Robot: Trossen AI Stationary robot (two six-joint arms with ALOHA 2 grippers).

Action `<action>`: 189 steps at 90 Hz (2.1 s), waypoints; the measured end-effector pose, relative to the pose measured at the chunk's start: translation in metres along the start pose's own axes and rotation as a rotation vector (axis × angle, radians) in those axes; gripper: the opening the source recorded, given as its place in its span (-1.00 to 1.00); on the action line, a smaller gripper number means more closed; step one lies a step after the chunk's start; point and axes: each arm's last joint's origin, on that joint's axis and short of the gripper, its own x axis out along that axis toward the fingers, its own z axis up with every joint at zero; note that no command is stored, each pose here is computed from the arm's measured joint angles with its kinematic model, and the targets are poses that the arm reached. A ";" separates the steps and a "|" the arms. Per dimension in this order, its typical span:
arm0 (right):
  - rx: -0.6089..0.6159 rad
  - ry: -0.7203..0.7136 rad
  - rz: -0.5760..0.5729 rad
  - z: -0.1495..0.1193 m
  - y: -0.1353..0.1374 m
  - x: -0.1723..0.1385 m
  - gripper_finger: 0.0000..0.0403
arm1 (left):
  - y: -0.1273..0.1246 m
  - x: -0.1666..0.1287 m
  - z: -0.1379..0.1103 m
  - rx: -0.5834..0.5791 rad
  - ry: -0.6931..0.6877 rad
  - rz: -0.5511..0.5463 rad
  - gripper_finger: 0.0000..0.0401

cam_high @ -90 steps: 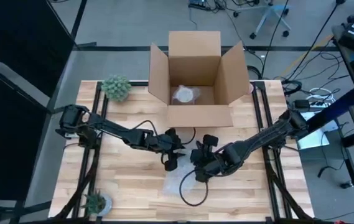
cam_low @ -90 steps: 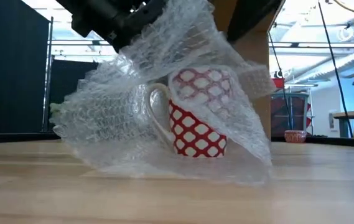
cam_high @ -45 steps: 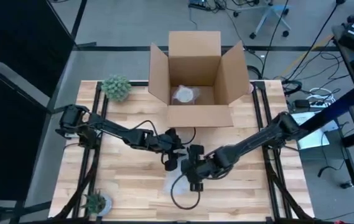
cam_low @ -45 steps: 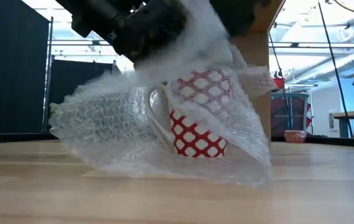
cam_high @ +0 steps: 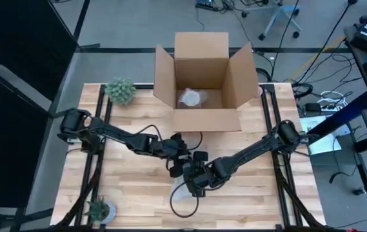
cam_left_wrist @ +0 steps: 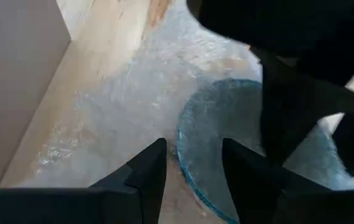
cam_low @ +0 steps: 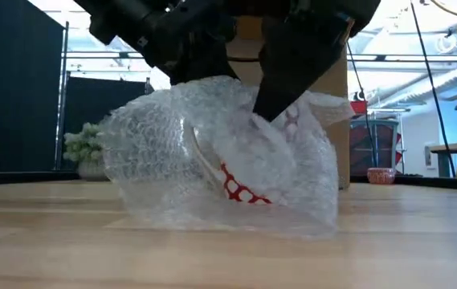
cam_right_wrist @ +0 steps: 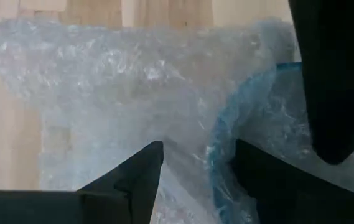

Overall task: Wrap mug
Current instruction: Wrap the red mug with the bubble wrap

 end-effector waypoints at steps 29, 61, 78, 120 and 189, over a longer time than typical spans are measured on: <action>0.033 -0.019 0.025 0.002 0.002 0.000 -0.08 | -0.003 -0.003 0.002 0.003 -0.014 -0.011 -0.29; 0.031 -0.020 0.022 0.002 0.002 0.000 -0.08 | -0.003 -0.003 0.002 0.005 -0.015 -0.011 -0.29; 0.030 -0.020 0.022 0.002 0.002 0.000 -0.08 | -0.003 -0.003 0.003 0.009 -0.015 -0.011 -0.29; 0.031 -0.021 0.020 0.002 0.002 0.000 -0.08 | -0.005 -0.030 0.021 0.049 -0.087 -0.030 -0.29; 0.033 -0.019 0.023 0.002 0.002 0.000 -0.08 | -0.049 -0.031 -0.004 0.537 0.025 -0.141 0.35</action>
